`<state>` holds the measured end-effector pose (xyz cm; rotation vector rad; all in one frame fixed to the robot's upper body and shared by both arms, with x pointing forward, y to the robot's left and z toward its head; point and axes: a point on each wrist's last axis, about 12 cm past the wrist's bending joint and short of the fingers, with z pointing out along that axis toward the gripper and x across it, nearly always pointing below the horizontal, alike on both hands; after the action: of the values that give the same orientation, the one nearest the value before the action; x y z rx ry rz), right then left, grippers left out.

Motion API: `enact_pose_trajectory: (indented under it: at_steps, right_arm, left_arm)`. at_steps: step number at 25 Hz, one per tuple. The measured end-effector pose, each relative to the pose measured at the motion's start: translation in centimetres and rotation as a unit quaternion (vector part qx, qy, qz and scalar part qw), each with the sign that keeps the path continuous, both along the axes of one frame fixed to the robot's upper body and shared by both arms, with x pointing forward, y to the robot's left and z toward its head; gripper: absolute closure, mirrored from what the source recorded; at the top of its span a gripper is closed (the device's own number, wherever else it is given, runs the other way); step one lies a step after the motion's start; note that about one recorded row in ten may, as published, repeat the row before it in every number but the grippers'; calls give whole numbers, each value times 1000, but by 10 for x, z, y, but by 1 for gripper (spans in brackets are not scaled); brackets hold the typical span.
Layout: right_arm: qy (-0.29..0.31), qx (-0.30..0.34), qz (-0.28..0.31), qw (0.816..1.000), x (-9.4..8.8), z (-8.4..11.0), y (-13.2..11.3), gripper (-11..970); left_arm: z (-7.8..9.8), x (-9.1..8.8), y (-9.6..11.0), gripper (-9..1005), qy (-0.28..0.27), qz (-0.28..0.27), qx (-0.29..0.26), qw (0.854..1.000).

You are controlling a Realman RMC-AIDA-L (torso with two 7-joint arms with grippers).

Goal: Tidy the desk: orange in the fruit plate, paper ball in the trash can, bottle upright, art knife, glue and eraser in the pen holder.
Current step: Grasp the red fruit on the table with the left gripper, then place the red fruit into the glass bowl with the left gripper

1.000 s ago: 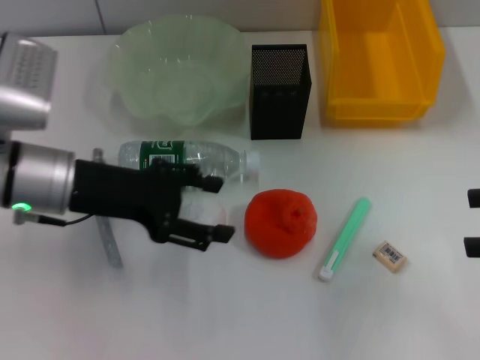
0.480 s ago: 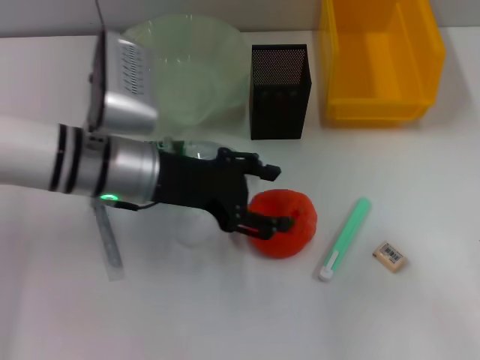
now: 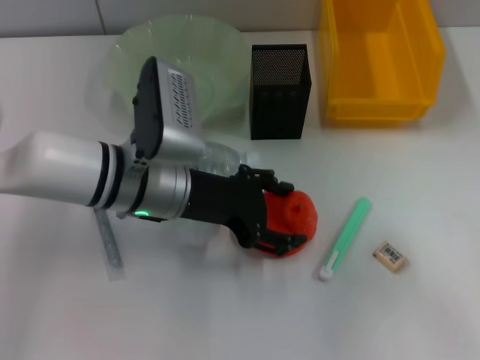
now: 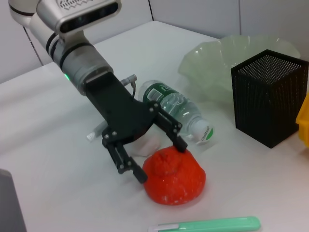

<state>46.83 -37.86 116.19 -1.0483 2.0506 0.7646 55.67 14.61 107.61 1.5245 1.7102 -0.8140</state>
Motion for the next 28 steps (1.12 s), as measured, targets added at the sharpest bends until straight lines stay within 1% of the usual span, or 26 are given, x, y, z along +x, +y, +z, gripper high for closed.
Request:
enact_pose_trajectory:
  at_steps: [10, 14, 19, 22, 23, 24, 25, 28]
  right_arm:
    - [-1, 0, -3, 1000, 3, -2, 2, 210]
    - [-1, 1, -3, 1000, 3, -3, 3, 211]
    - [0, 3, -3, 1000, 3, -4, 3, 212]
    - [0, 2, -4, 1000, 3, -4, 3, 213]
    - [-1, 2, -4, 1000, 3, -4, 3, 213]
    - [-1, 3, -4, 1000, 3, -4, 4, 213]
    - [-1, 3, -4, 1000, 3, -4, 4, 213]
    - [-2, 2, -4, 1000, 4, -3, 4, 214]
  left_arm:
    - [-2, -2, -2, 244, 0, -7, 6, 1000]
    - [-2, -2, -1, 461, 1, -3, 4, 1000]
    - [1, -2, 0, 700, 15, 13, -17, 1000]
    - [1, -3, 2, 741, 20, 16, -26, 999]
    - [3, -4, 3, 754, 24, 16, -33, 999]
    - [7, -5, 7, 768, 35, 12, -51, 998]
    - [7, -5, 7, 782, 35, 12, -51, 998]
    - [23, -3, 21, 822, 55, 20, -99, 993]
